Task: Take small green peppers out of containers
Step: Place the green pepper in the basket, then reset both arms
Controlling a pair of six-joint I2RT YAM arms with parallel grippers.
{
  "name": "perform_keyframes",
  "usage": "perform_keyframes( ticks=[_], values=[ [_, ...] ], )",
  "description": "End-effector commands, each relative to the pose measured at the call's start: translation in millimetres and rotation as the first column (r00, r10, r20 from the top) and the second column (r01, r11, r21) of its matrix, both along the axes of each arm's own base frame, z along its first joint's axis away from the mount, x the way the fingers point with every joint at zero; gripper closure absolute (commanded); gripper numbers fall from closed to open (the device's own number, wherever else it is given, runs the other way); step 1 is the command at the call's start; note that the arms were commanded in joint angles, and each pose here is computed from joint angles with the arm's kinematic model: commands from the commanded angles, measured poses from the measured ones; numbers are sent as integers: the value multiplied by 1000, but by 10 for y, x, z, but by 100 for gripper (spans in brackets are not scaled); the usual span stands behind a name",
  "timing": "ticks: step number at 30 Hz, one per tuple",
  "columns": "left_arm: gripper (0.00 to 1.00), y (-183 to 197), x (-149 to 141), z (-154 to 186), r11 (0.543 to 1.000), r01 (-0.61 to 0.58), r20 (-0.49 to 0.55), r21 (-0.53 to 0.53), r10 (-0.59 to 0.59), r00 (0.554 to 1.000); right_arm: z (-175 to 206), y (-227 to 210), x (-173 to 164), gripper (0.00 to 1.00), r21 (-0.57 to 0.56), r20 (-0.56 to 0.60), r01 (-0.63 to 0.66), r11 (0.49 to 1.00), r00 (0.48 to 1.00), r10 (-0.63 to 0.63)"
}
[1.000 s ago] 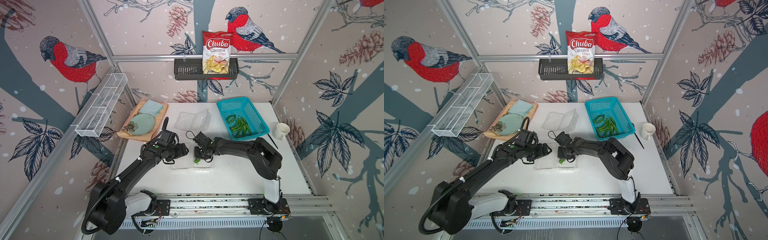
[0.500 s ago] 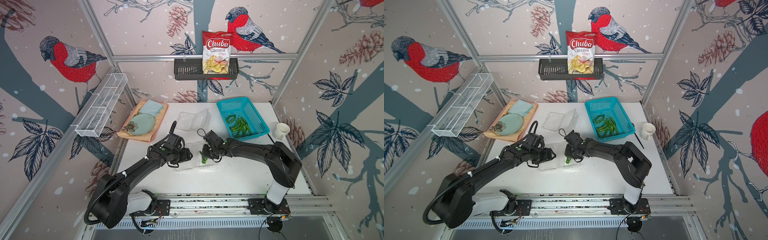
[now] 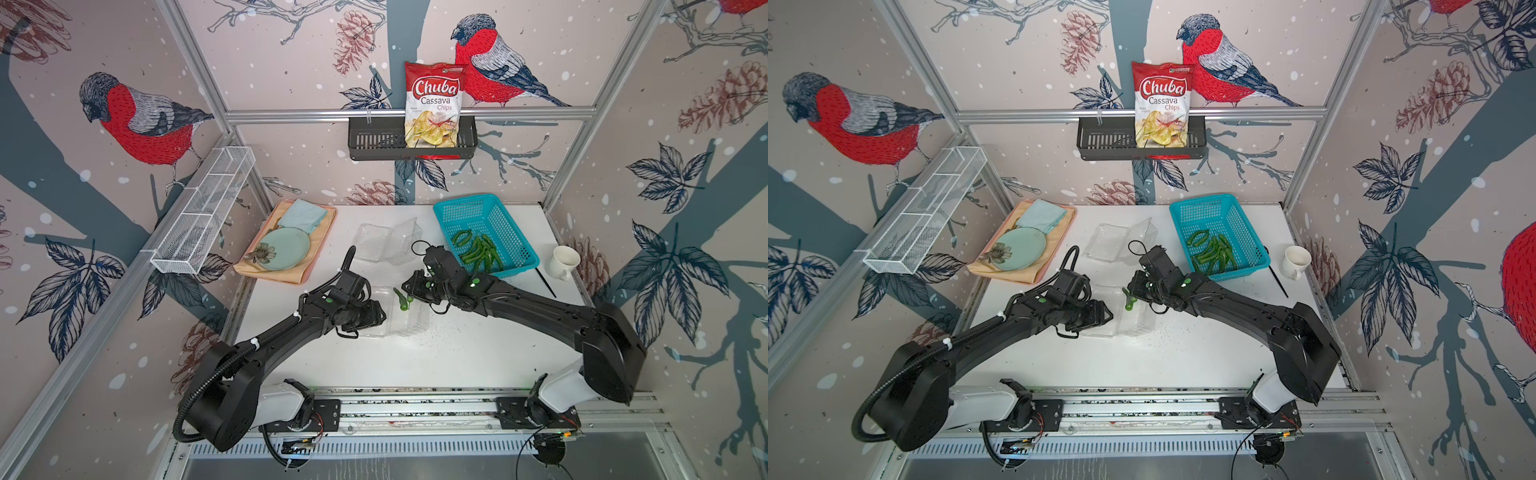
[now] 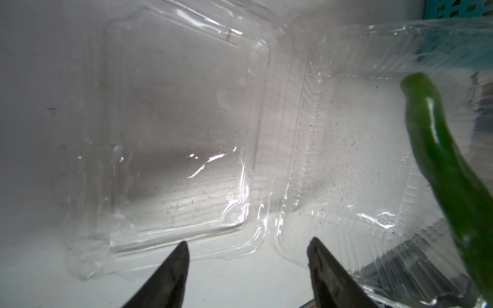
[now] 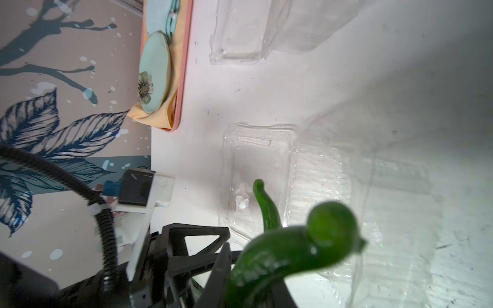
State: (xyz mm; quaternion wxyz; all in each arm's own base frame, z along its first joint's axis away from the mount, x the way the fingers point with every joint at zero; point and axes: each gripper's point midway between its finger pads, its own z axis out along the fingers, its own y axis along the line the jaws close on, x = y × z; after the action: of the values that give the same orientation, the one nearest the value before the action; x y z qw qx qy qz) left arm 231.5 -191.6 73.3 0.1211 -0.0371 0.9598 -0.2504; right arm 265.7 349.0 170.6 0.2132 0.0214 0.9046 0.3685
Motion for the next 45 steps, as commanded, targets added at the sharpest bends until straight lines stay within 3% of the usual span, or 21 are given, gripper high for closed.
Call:
perform_keyframes(
  ticks=[1,6,10,17,19,22,24,28,29,30,34,36,40,43,45],
  values=[
    [32,-32,75,46,1000,7,34,-1,-7,999,331,-147,158,81,71,68,72,995,995,-77],
    [32,-38,99,61,1000,8,33,9,-9,999,708,-713,498,81,75,205,197,978,956,-208],
    [32,-44,134,138,1000,9,44,12,-9,999,674,-1259,884,81,-34,322,303,952,906,-277],
    [29,-46,193,407,1000,3,78,12,-4,997,-26,-2324,1726,81,-275,298,450,849,880,-370],
    [23,-36,200,500,1000,3,97,11,-4,995,-273,-2479,1921,82,-324,259,453,831,887,-383],
    [1,-36,199,623,1000,28,134,9,-29,991,-654,-2617,2142,82,-397,196,438,807,899,-391],
    [1,-16,206,692,999,38,159,19,-40,986,-890,-2634,2232,80,-443,154,412,796,910,-385],
    [1,-24,222,834,998,55,209,7,-55,976,-1248,-2614,2292,64,-501,69,354,790,926,-371],
    [1,-19,228,862,998,61,222,13,-63,973,-1291,-2618,2296,51,-512,55,345,787,927,-371],
    [1,-18,239,904,998,68,242,14,-70,968,-1282,-2640,2300,30,-524,48,346,779,924,-379],
    [1,132,349,1074,998,13,330,62,-33,943,-768,-2702,2306,11,-488,151,437,756,895,-420],
    [1,295,453,1195,993,-57,403,99,12,915,-445,-2668,2258,1,-475,215,456,753,890,-403],
    [1,855,695,1396,937,-315,552,150,185,813,-25,-2559,2057,1,-475,318,460,750,885,-341],
    [1,1206,843,1427,884,-399,717,243,113,688,151,-2544,1787,1,-442,399,497,747,855,-333],
    [1,1451,894,1269,813,-494,779,309,81,621,184,-2606,1577,1,-403,436,534,743,826,-357]
  ],
)
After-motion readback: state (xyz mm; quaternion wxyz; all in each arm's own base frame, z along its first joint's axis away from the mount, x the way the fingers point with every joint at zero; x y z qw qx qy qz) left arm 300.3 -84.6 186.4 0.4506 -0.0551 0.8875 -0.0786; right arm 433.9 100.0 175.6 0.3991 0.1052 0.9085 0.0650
